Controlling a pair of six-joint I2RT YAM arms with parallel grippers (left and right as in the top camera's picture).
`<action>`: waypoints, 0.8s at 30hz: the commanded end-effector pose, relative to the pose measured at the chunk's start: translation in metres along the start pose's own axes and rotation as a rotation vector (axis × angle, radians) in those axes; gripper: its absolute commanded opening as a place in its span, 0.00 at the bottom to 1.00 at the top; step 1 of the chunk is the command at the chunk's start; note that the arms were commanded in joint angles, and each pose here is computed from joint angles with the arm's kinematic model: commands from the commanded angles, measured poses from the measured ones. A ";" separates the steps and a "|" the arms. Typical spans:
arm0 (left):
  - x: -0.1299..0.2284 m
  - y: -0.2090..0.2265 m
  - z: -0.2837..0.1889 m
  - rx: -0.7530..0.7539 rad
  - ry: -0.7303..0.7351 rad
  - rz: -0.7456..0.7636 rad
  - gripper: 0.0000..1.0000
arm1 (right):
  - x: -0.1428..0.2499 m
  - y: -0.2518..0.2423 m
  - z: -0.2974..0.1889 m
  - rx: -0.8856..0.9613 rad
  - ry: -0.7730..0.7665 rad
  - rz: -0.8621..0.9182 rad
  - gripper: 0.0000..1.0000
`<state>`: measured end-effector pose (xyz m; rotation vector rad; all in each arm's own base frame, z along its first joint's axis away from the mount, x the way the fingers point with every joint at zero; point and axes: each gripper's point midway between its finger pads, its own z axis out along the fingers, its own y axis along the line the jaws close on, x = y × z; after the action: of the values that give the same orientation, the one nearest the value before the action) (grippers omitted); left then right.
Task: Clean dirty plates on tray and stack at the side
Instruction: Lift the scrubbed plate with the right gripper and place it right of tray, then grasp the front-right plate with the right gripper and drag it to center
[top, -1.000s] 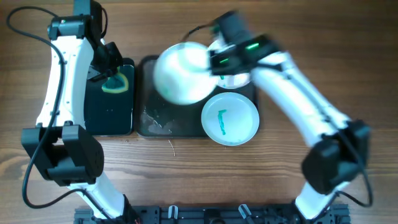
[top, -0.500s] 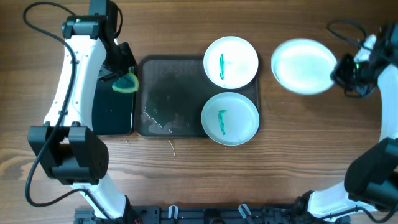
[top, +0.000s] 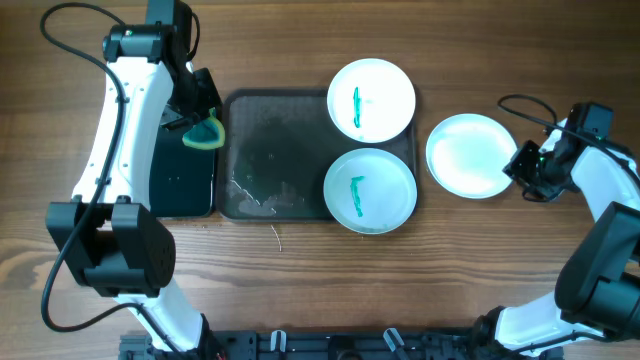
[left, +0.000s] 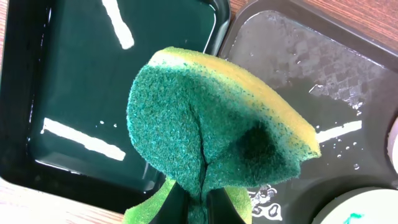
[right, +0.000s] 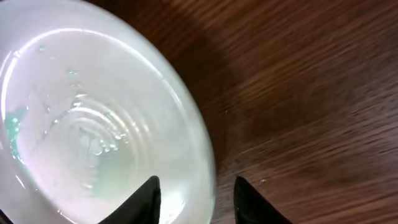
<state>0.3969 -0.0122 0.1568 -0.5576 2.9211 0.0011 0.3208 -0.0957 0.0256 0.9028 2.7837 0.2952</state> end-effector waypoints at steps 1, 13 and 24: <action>-0.004 -0.005 -0.011 0.021 -0.033 0.015 0.04 | -0.010 0.043 -0.038 -0.165 0.015 -0.118 0.41; 0.011 -0.035 -0.012 0.073 -0.016 0.211 0.04 | 0.125 0.140 -0.031 -0.192 0.309 -0.510 0.38; 0.010 -0.042 -0.013 0.082 -0.032 0.223 0.04 | 0.155 0.125 0.011 0.067 0.236 -0.468 0.26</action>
<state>0.3981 -0.0533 0.1575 -0.2527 2.9522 -0.0563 0.2717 0.1012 0.0372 0.1325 3.1286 0.3354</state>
